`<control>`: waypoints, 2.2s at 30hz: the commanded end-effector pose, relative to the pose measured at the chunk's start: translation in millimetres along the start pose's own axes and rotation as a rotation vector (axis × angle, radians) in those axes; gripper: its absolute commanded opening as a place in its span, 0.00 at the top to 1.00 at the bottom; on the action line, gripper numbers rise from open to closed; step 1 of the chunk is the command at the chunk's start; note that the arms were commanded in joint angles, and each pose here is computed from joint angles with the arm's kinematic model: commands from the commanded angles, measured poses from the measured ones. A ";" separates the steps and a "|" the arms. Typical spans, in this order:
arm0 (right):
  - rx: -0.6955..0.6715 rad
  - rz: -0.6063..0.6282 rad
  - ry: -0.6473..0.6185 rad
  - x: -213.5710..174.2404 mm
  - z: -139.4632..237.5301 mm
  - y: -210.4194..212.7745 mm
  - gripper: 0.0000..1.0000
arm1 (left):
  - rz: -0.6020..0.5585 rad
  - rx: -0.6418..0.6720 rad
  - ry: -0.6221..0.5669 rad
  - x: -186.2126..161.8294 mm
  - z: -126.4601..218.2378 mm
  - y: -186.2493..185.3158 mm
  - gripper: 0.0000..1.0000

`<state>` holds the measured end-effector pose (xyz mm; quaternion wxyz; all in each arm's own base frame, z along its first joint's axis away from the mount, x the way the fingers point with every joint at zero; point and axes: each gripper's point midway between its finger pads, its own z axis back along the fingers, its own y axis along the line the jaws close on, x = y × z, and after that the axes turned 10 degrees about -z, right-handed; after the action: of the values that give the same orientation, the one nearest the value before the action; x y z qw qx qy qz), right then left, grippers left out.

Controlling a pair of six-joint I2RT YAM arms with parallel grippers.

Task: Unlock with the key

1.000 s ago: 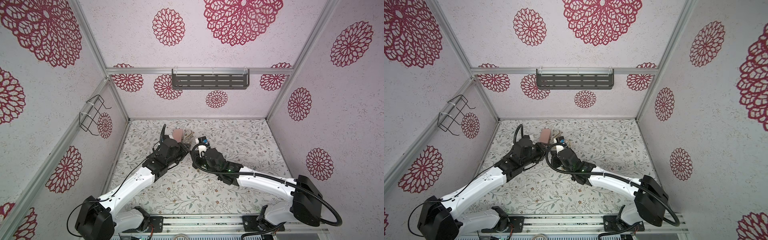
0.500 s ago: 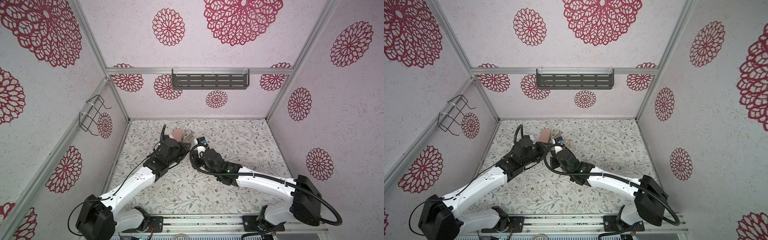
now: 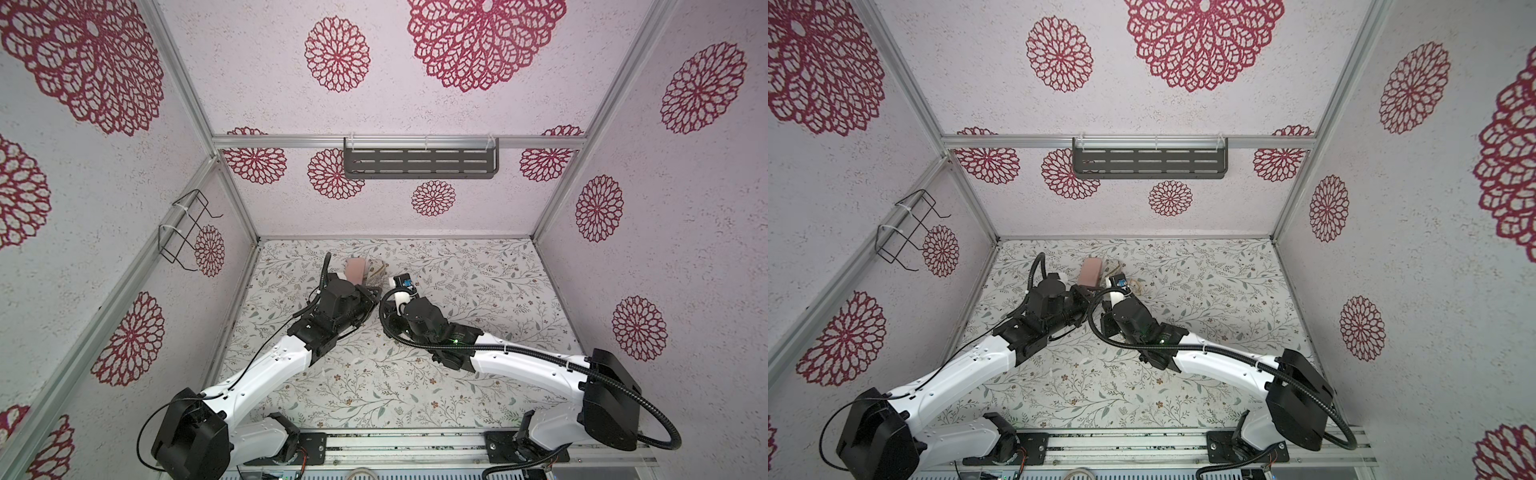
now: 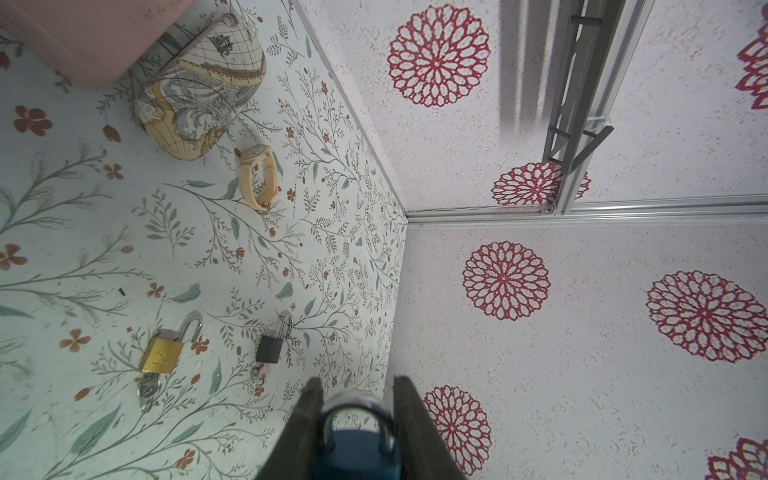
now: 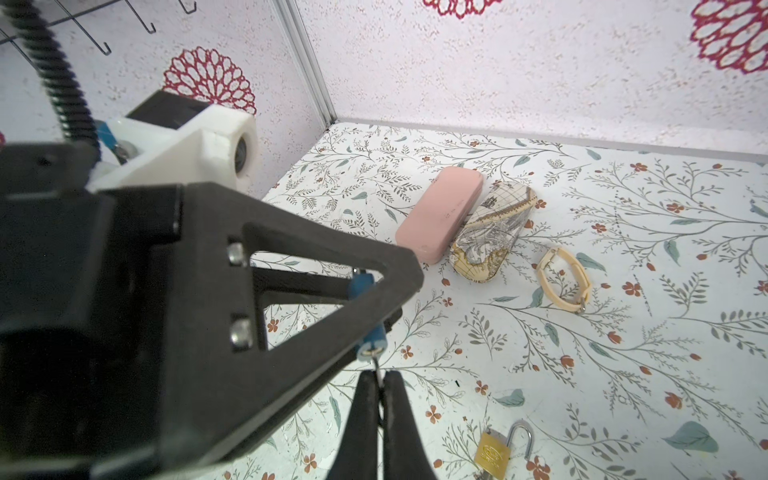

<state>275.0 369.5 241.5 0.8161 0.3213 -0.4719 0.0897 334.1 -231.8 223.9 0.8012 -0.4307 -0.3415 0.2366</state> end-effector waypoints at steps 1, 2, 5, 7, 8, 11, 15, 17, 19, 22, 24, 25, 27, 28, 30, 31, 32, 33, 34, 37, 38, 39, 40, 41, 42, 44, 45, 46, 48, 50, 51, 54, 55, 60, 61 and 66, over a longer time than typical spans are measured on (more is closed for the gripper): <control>0.050 -0.047 -0.069 24.4 3.3 16.9 1.00 | 0.008 -0.024 -0.014 1.0 1.1 -4.4 0.86; 0.056 -0.050 -0.069 24.5 3.3 17.9 1.00 | 0.002 -0.019 -0.007 -0.1 1.1 -3.9 0.91; 0.086 -0.064 -0.081 27.7 3.6 23.6 1.00 | -0.023 -0.007 0.014 -3.6 1.5 -2.8 1.00; 0.088 -0.067 -0.093 31.5 3.2 24.2 1.00 | -0.051 -0.003 0.039 -9.0 2.3 -2.9 1.00; 0.093 -0.066 -0.101 33.6 3.0 25.8 1.00 | -0.063 -0.008 0.051 -12.5 3.2 -5.0 1.00; 0.109 -0.068 -0.122 38.9 1.0 29.8 1.00 | -0.083 -0.022 0.082 -25.9 5.4 -10.6 1.00; 0.185 -0.153 -0.124 45.7 0.2 35.1 1.00 | -0.072 -0.038 0.094 -32.6 9.1 -14.0 1.00; 0.238 -0.220 -0.117 49.6 2.6 41.4 1.00 | -0.056 -0.064 0.081 -30.8 11.0 -17.4 1.00; 0.270 -0.294 -0.110 50.6 5.4 44.2 1.00 | -0.050 -0.072 0.072 -29.1 11.8 -19.5 1.00; 0.321 -0.412 -0.115 53.2 10.0 43.8 1.00 | -0.032 -0.097 0.053 -25.6 12.2 -23.4 1.00; 0.332 -0.477 -0.122 54.6 12.8 41.8 1.00 | -0.009 -0.114 0.038 -23.2 12.0 -24.4 1.00; 0.331 -0.506 -0.129 55.0 13.7 39.3 1.00 | 0.005 -0.129 0.029 -21.5 12.2 -25.8 1.00; 0.338 -0.550 -0.142 54.9 15.0 36.5 1.00 | 0.027 -0.161 0.014 -19.4 12.7 -28.9 1.00; 0.345 -0.569 -0.148 55.0 15.7 35.7 1.00 | 0.033 -0.180 0.006 -18.1 13.4 -31.7 1.00; 0.372 -0.604 -0.154 56.4 17.2 36.6 1.00 | 0.037 -0.195 -0.006 -16.1 14.8 -33.7 1.00; 0.386 -0.624 -0.153 56.3 17.4 37.2 1.00 | 0.038 -0.198 -0.016 -13.8 16.0 -33.9 1.00; 0.395 -0.643 -0.153 56.3 17.8 37.3 1.00 | 0.039 -0.198 -0.022 -13.1 17.1 -33.4 1.00; 0.405 -0.661 -0.153 56.2 18.5 38.0 1.00 | 0.039 -0.200 -0.032 -11.9 18.9 -32.8 1.00; 0.407 -0.679 -0.156 55.8 18.7 36.5 1.00 | 0.039 -0.203 -0.047 -9.2 20.7 -32.6 1.00; 0.424 -0.719 -0.172 55.4 19.6 34.1 1.00 | 0.041 -0.231 -0.078 -4.3 25.9 -35.6 1.00; 0.430 -0.735 -0.177 55.5 20.0 33.0 1.00 | 0.039 -0.243 -0.085 -2.9 27.1 -37.9 1.00; 0.447 -0.751 -0.185 56.0 20.7 33.4 1.00 | 0.038 -0.248 -0.088 -2.3 27.9 -39.1 1.00; 0.463 -0.764 -0.188 57.3 21.3 34.8 1.00 | 0.036 -0.251 -0.091 -1.6 28.4 -40.1 1.00; 0.471 -0.767 -0.185 57.3 21.1 36.8 1.00 | 0.032 -0.251 -0.092 -1.3 28.5 -40.4 1.00; 0.472 -0.768 -0.181 57.2 20.0 37.3 1.00 | 0.031 -0.250 -0.094 -1.2 28.3 -40.1 1.00; 0.482 -0.777 -0.181 56.7 20.4 37.9 1.00 | 0.026 -0.249 -0.097 -0.6 28.4 -40.0 1.00; 0.494 -0.779 -0.185 58.2 22.3 39.1 1.00 | 0.021 -0.247 -0.099 -0.4 28.5 -39.8 1.00; 0.497 -0.779 -0.183 57.8 22.8 39.3 1.00 | 0.012 -0.248 -0.102 0.2 29.6 -40.6 1.00; 0.503 -0.790 -0.181 58.5 24.0 39.7 1.00 | -0.003 -0.224 -0.111 1.7 29.9 -37.2 1.00; 0.514 -0.808 -0.178 57.7 24.5 39.8 1.00 | -0.010 -0.220 -0.119 2.8 30.8 -36.3 1.00; 0.520 -0.811 -0.177 57.6 24.8 40.6 1.00 | -0.010 -0.219 -0.123 3.5 31.0 -35.8 1.00; 0.491 -0.760 -0.175 57.7 23.3 41.9 1.00 | -0.012 -0.221 -0.120 4.5 32.6 -37.4 1.00; 0.463 -0.739 -0.170 54.6 21.1 39.2 1.00 | -0.012 -0.219 -0.118 5.6 33.2 -37.8 1.00; 0.362 -0.644 -0.163 44.2 15.7 26.1 1.00 | -0.053 -0.194 -0.106 11.0 38.6 -42.2 1.00; 0.357 -0.621 -0.166 43.7 15.8 25.9 1.00 | -0.064 -0.189 -0.106 11.7 39.8 -43.5 1.00; 0.306 -0.579 -0.143 37.6 12.2 19.6 1.00 | -0.069 -0.207 -0.109 15.1 42.3 -48.2 1.00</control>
<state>270.4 379.9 268.3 0.7176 0.5842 -0.3649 -0.1032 322.8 -218.4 258.6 0.7546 -0.4564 -0.4160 0.2219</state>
